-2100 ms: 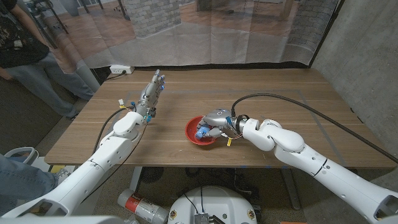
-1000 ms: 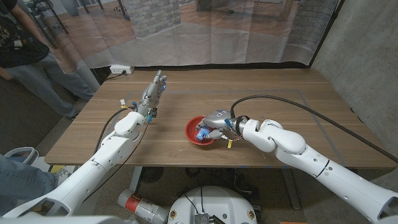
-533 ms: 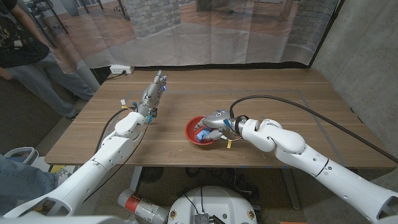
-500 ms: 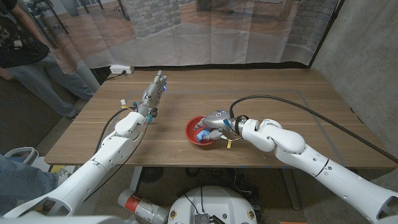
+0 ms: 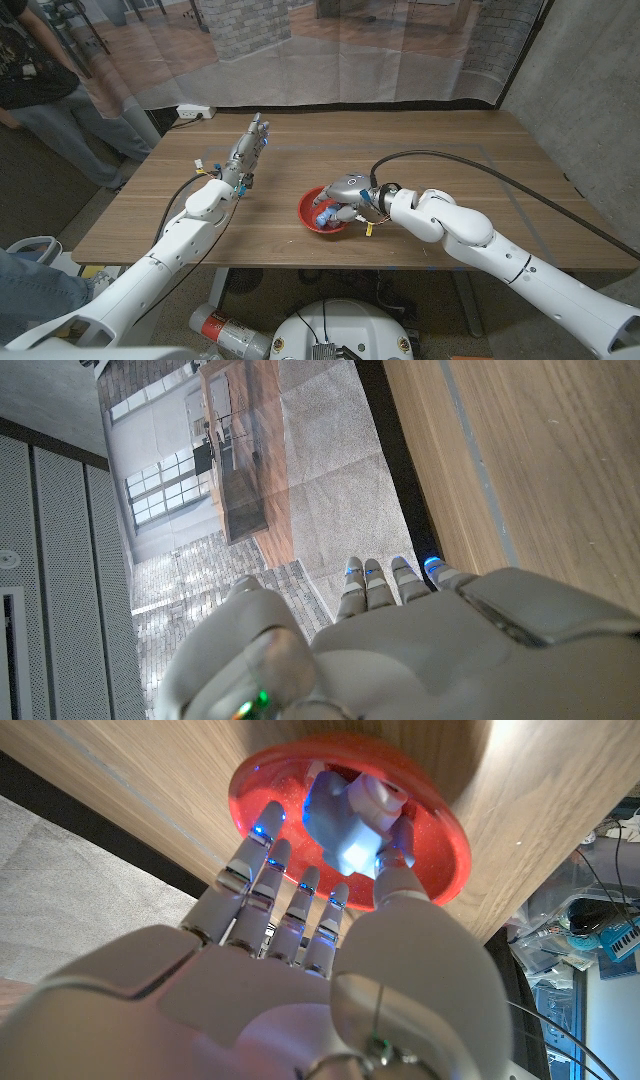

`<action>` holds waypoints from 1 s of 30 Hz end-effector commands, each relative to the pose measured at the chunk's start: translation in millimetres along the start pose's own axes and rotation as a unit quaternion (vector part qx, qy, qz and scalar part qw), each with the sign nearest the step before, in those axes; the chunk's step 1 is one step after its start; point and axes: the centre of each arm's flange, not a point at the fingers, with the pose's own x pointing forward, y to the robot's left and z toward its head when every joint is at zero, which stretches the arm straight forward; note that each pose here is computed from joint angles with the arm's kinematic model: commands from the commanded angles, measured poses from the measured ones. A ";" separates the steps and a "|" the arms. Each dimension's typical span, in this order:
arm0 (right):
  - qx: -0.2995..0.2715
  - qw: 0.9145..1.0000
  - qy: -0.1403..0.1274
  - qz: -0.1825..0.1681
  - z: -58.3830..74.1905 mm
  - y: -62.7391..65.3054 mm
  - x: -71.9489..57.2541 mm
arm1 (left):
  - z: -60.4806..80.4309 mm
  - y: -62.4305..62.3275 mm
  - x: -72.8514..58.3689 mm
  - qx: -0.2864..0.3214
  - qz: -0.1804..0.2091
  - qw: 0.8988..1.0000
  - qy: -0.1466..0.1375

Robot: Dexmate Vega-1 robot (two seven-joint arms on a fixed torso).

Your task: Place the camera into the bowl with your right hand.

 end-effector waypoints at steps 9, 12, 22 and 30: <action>0.002 1.000 0.008 -0.024 -5.9 -12.9 -10.4 | -0.7 -2.0 3.1 0.002 -0.004 1.000 0.003; 0.005 1.000 0.009 -0.030 -6.8 -14.2 -11.4 | -0.6 -2.1 3.3 0.003 -0.004 1.000 0.003; 0.007 0.999 0.007 -0.051 -9.3 -24.2 -14.8 | -0.4 -4.2 5.7 0.004 -0.007 1.000 0.004; 0.009 0.998 0.002 -0.064 -11.0 -34.9 -17.8 | -0.7 -4.9 6.6 0.004 -0.008 1.000 0.005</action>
